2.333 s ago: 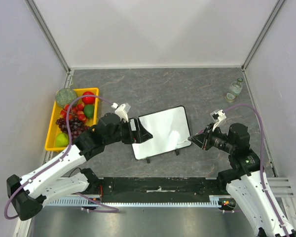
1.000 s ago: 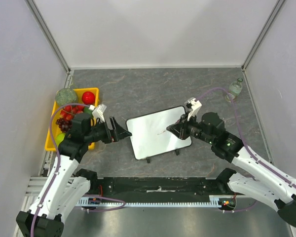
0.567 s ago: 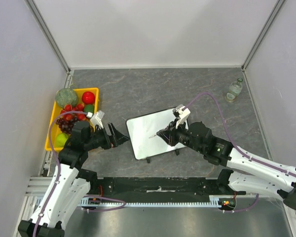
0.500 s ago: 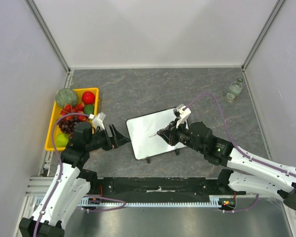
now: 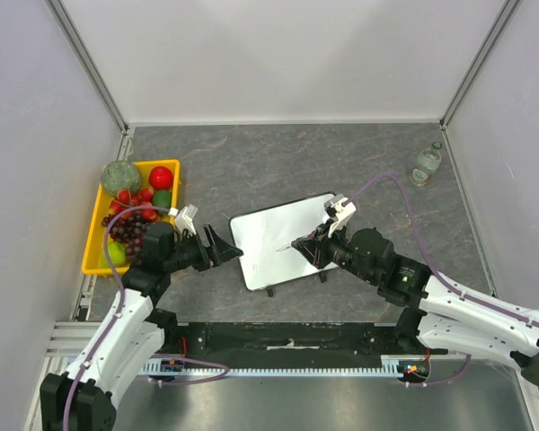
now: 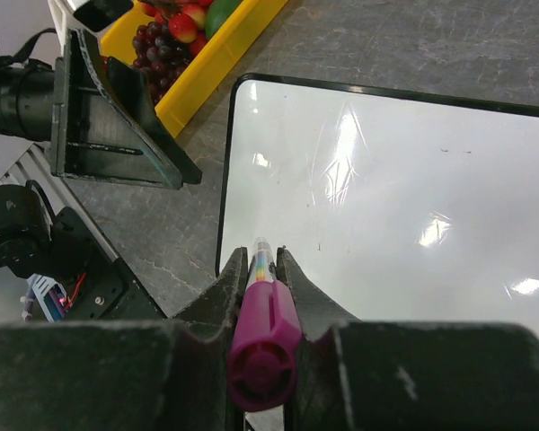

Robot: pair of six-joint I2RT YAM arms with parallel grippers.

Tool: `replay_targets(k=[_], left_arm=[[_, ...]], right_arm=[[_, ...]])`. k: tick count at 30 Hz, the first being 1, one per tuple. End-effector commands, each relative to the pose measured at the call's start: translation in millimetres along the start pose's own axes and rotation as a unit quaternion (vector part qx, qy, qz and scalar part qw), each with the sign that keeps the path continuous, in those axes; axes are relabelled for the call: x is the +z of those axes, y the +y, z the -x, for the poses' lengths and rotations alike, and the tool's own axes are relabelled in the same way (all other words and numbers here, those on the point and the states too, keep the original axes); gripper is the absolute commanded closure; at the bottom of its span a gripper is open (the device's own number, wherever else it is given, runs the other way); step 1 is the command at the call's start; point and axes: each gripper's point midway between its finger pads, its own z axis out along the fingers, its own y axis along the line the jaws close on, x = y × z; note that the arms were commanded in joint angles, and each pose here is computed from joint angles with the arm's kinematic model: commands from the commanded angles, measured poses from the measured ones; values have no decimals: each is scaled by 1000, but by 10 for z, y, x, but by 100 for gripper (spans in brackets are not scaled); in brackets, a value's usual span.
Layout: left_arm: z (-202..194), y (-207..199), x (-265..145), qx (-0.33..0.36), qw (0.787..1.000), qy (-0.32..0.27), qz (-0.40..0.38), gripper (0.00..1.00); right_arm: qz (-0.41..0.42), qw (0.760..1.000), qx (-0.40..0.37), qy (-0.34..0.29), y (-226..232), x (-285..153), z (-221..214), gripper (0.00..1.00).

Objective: Write a sentence on the whiteboard
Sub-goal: Hold the whiteboard on the whiteboard stand.

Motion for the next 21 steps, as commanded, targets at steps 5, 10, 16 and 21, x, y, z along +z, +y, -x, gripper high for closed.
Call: replay_targets(k=[5, 10, 16, 21], left_arm=[[82, 91, 168, 11, 1000, -17, -15, 12], [47, 46, 223, 24, 998, -11, -51, 12], [52, 8, 252, 39, 997, -11, -72, 12], [59, -1, 319, 47, 995, -6, -92, 13]], right_arm=[[15, 999, 5, -43, 65, 3, 293, 100], [44, 998, 30, -33, -66, 80, 344, 100], [71, 996, 49, -38, -156, 120, 398, 100], [81, 995, 46, -44, -124, 140, 427, 100]])
